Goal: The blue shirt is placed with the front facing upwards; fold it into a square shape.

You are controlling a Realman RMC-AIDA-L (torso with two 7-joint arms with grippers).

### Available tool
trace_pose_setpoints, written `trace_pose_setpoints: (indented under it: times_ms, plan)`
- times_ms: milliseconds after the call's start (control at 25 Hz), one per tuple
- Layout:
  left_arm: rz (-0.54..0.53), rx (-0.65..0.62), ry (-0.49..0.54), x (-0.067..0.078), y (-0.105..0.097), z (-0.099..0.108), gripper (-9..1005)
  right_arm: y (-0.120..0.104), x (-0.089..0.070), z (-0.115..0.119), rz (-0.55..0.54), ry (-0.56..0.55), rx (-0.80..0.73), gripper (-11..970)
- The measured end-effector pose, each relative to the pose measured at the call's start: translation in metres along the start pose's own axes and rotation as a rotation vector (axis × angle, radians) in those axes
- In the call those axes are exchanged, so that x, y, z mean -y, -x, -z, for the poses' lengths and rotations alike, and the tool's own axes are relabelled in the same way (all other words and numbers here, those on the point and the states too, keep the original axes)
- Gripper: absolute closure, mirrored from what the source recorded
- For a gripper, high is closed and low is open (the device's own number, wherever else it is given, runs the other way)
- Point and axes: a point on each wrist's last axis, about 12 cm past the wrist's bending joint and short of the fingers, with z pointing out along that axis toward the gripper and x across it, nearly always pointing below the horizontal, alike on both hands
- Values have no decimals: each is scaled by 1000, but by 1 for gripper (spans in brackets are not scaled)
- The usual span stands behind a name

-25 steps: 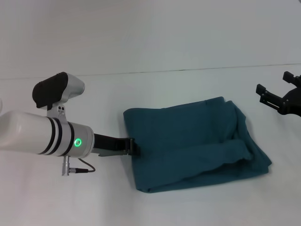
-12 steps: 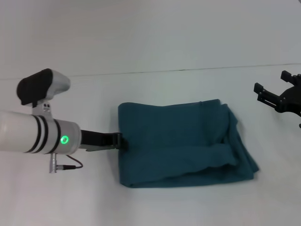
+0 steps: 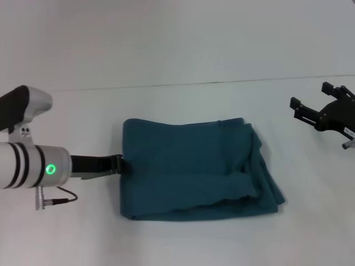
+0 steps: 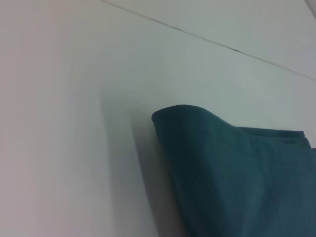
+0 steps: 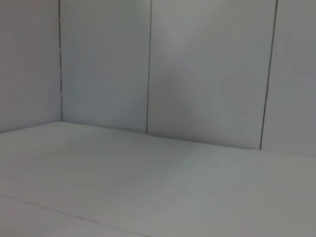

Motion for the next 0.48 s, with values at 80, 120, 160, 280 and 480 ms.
trace_pose_setpoints:
  times_ms: [80,120,160,280,480]
  plan:
    - [2,12,4,-3,0,4,939,0,-2,-2,-1,5,-1,15]
    - [2,19,7,-4,1,6,939,0,-3,-3,-2,8,-1,15]
    - [1,26,10,-6,2,8,938,0,-3,-4,-3,10,-1,15]
    - [5,36,27,-12,3,14,938,0,-6,-6,-5,18,1,15]
    - [22,49,51,-24,3,22,937,0,-11,-11,-18,32,-1,14]
